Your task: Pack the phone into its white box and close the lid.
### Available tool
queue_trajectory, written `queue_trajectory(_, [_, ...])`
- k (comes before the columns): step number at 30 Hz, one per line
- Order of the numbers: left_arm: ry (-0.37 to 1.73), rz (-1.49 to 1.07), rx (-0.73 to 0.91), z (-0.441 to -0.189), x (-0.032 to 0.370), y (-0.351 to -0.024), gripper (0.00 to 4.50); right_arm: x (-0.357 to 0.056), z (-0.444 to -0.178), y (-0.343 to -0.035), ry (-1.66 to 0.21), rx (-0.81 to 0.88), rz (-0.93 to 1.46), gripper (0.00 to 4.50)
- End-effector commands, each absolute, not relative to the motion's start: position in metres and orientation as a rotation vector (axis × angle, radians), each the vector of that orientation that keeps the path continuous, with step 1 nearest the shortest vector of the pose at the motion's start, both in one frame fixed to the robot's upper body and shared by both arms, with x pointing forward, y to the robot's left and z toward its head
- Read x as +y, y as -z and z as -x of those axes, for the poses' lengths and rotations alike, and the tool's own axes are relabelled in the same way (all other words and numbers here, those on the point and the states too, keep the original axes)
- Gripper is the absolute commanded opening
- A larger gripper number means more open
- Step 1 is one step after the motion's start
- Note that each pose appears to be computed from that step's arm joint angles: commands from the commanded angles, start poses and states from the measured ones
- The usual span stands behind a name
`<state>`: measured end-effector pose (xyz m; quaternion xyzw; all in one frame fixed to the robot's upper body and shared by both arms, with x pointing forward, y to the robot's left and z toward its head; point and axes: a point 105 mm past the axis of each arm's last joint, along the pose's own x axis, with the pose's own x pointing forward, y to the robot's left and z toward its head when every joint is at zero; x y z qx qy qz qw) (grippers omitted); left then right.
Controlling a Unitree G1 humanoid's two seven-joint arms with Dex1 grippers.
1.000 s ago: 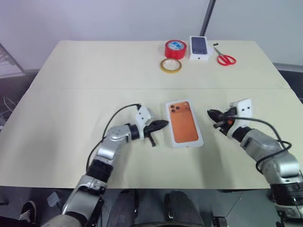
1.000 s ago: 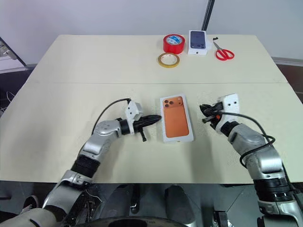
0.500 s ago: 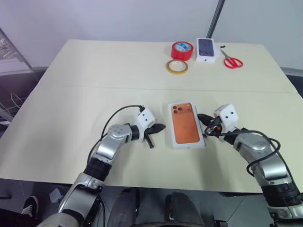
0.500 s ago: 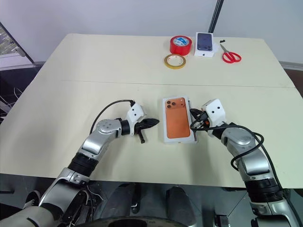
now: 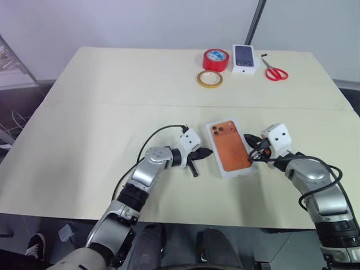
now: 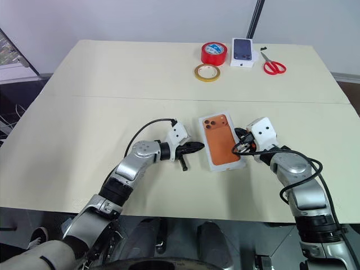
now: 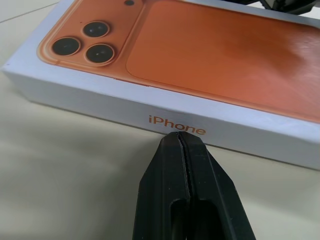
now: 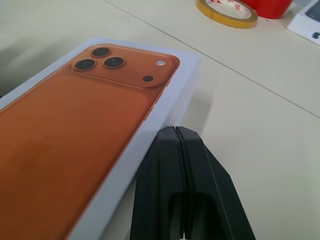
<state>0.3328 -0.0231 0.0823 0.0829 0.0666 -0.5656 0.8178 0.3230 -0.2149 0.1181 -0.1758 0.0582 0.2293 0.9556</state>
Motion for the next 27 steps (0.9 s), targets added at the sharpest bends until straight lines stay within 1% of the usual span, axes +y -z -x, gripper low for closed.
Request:
queue_trajectory(1, [1.22,-0.165,0.068,-0.336,-0.036,-0.103,0.0,-0.214,-0.321,-0.127,-0.475,0.074,0.385,0.02])
queue_trajectory(10, [1.194,-0.201,0.079,-0.341,-0.034,-0.096,0.0,-0.22,-0.322,-0.12,-0.451,0.098,0.418,0.02])
queue_trajectory(11, [1.204,-0.205,0.056,-0.339,-0.036,-0.098,0.0,-0.221,-0.323,-0.119,-0.445,0.103,0.417,0.02])
queue_trajectory(13, [1.204,-0.146,0.062,-0.339,-0.04,-0.104,0.0,-0.223,-0.324,-0.119,-0.43,0.108,0.416,0.02])
queue_trajectory(15, [1.202,-0.266,0.038,-0.339,-0.041,-0.101,0.0,-0.224,-0.325,-0.118,-0.423,0.11,0.421,0.02])
queue_trajectory(18, [1.221,-0.277,0.057,-0.336,-0.045,-0.098,0.0,-0.223,-0.327,-0.116,-0.423,0.117,0.437,0.02])
queue_trajectory(21, [1.228,-0.319,0.083,-0.332,-0.043,-0.086,0.0,-0.218,-0.326,-0.114,-0.448,0.122,0.444,0.02])
queue_trajectory(24, [1.221,-0.306,0.076,-0.333,-0.041,-0.086,0.0,-0.218,-0.326,-0.11,-0.451,0.138,0.47,0.02])
queue_trajectory(27, [1.201,-0.234,0.07,-0.335,-0.04,-0.094,0.0,-0.219,-0.326,-0.101,-0.449,0.178,0.486,0.02])
